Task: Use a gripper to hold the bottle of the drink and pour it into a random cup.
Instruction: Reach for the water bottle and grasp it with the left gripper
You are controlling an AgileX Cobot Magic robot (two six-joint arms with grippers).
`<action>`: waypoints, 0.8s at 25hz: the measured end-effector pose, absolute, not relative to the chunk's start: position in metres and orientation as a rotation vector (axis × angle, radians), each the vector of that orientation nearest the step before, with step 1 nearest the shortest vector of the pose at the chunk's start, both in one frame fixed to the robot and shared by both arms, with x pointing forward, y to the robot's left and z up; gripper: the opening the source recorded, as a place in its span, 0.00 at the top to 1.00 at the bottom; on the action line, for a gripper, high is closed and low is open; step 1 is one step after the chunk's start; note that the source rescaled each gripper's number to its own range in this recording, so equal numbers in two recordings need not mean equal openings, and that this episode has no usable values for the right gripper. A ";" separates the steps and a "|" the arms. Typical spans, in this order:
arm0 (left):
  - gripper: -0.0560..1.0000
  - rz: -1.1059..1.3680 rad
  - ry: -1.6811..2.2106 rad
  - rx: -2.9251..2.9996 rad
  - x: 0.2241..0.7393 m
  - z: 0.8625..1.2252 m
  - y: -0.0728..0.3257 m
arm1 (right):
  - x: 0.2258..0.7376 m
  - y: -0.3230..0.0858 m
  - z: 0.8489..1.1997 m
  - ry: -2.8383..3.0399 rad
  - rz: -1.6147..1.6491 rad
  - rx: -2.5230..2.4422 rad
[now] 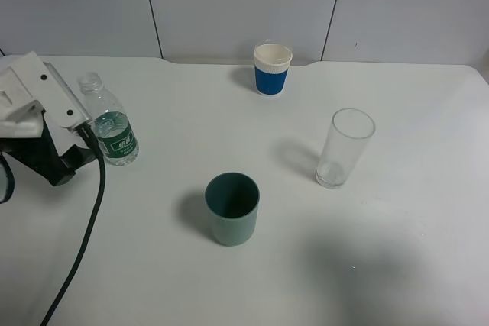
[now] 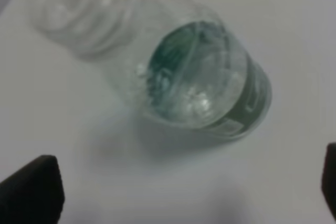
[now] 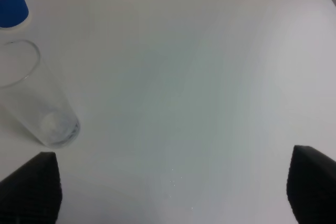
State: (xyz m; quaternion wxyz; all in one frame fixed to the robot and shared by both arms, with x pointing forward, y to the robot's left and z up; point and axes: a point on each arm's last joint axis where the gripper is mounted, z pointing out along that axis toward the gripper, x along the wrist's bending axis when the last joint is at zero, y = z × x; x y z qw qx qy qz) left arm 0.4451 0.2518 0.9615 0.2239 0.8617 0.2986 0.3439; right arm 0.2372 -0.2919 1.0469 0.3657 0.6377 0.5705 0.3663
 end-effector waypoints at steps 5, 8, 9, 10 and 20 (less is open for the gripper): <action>0.00 0.937 0.837 2.402 0.456 0.945 0.257 | 0.237 -0.292 1.047 1.467 0.942 1.639; 0.00 0.933 0.854 2.409 0.461 0.938 0.262 | 0.237 -0.292 1.047 1.467 0.942 1.639; 0.00 0.936 0.863 2.401 0.463 0.936 0.264 | 0.237 -0.292 1.047 1.467 0.942 1.639; 0.00 0.937 0.877 2.395 0.464 0.934 0.266 | 0.237 -0.292 1.047 1.467 0.942 1.639; 0.00 1.022 0.907 2.424 0.474 0.921 0.279 | 0.237 -0.292 1.047 1.467 0.942 1.639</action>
